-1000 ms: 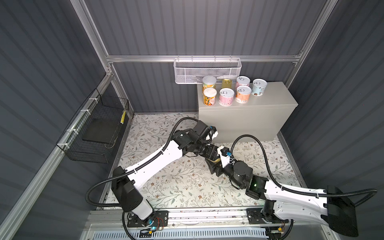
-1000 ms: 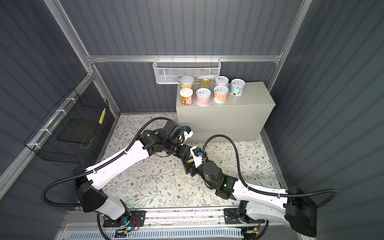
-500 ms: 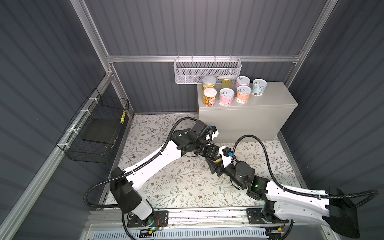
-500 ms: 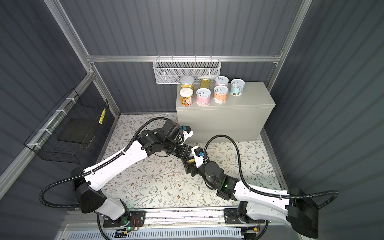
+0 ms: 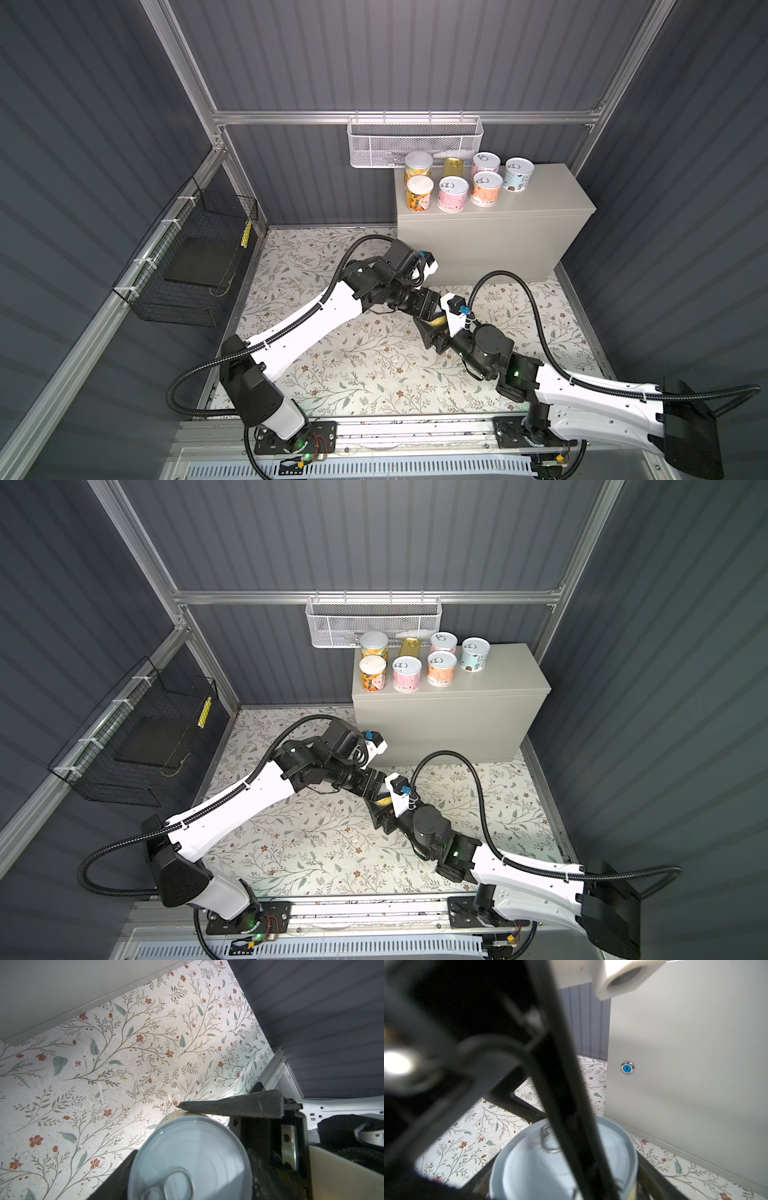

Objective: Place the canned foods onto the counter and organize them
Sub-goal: 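Close the right gripper around the yellow can held by the left gripper, then open the left gripper and withdraw it while the right gripper holds the yellow can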

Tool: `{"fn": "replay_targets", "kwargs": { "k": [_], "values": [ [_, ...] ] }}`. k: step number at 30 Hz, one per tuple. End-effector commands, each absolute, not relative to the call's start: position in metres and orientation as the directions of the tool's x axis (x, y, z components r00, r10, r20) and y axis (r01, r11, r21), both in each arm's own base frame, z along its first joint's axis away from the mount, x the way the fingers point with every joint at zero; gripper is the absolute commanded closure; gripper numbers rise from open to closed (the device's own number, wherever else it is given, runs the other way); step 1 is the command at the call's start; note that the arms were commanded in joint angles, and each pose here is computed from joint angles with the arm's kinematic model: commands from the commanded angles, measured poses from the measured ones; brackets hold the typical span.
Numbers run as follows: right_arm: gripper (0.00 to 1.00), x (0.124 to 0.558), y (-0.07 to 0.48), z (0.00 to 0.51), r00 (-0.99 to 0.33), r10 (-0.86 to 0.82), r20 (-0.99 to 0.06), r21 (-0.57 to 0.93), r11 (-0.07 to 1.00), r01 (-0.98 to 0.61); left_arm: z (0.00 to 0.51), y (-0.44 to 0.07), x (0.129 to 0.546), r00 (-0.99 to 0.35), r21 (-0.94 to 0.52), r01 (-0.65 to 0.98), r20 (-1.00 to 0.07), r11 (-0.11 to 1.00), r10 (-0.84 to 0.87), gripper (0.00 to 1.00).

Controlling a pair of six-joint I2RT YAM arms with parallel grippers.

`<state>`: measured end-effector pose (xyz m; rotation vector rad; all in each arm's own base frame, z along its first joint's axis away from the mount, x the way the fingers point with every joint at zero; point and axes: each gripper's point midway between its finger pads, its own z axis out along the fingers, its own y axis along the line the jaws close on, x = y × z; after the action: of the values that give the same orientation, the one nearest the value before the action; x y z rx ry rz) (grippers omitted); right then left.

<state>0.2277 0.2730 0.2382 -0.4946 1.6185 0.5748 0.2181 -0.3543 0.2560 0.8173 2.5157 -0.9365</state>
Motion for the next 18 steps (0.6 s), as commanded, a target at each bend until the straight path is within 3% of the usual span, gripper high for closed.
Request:
{"fn": "replay_targets", "kwargs": {
  "k": [1,15,17,18],
  "values": [
    [0.18,0.23,0.266,0.237,-0.109,0.01,-0.994,0.073,0.803,-0.592,0.3,-0.361,0.215,-0.748,-0.533,0.653,-0.564,0.538,0.35,0.5],
    [0.32,0.232,0.263,0.253,-0.077,0.061,-0.995,0.095,0.81,-0.579,0.293,-0.354,0.219,-0.763,-0.54,0.635,-0.55,0.552,0.339,0.5],
    [0.33,0.232,0.26,0.255,-0.073,0.069,-0.995,0.098,0.815,-0.571,0.292,-0.353,0.22,-0.765,-0.541,0.632,-0.55,0.555,0.335,0.46],
    [0.33,0.232,0.258,0.256,-0.07,0.077,-0.995,0.103,0.818,-0.565,0.29,-0.351,0.222,-0.767,-0.539,0.628,-0.549,0.561,0.331,0.39]
  ]
}}
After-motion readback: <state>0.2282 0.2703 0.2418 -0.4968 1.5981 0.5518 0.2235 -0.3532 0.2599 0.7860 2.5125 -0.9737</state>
